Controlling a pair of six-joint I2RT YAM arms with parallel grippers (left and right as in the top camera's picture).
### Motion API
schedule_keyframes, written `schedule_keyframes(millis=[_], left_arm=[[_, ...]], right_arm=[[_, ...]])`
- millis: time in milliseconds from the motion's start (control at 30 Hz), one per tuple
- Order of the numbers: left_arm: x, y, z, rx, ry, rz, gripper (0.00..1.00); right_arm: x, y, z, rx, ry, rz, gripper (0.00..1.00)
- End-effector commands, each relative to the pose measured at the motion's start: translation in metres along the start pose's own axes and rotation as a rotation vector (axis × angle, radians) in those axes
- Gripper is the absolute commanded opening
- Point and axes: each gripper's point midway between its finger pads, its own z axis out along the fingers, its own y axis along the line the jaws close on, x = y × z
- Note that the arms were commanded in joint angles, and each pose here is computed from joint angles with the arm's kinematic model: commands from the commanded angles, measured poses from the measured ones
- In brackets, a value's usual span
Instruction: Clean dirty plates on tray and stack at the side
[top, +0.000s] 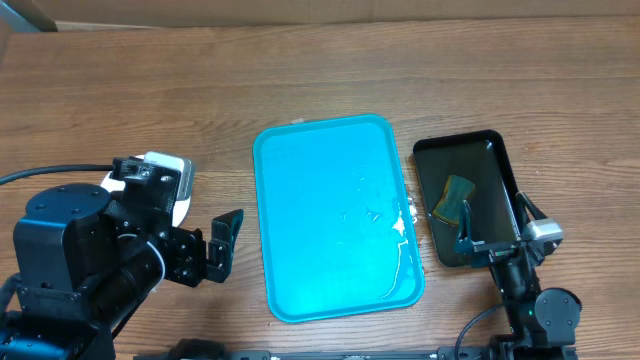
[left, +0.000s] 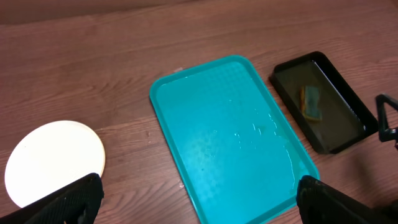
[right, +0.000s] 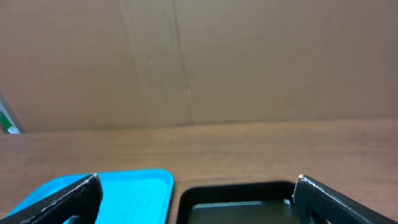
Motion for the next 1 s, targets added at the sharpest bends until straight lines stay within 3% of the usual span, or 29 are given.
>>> schedule_keyframes(millis=[0, 200, 967], left_arm=[[-0.002, -0.001, -0.003, 0.004, -0.014, 0.017, 1.0], [-0.002, -0.001, -0.003, 0.004, -0.014, 0.017, 1.0], [-0.001, -0.001, -0.005, 0.0, -0.019, 0.015, 1.0]], right_arm=[[0.002, -0.002, 0.0, 0.005, -0.007, 0.002, 1.0], [0.022, -0.005, -0.001, 0.018, 0.073, 0.014, 1.0], [0.021, -0.005, -0.001, 0.018, 0.071, 0.014, 1.0]])
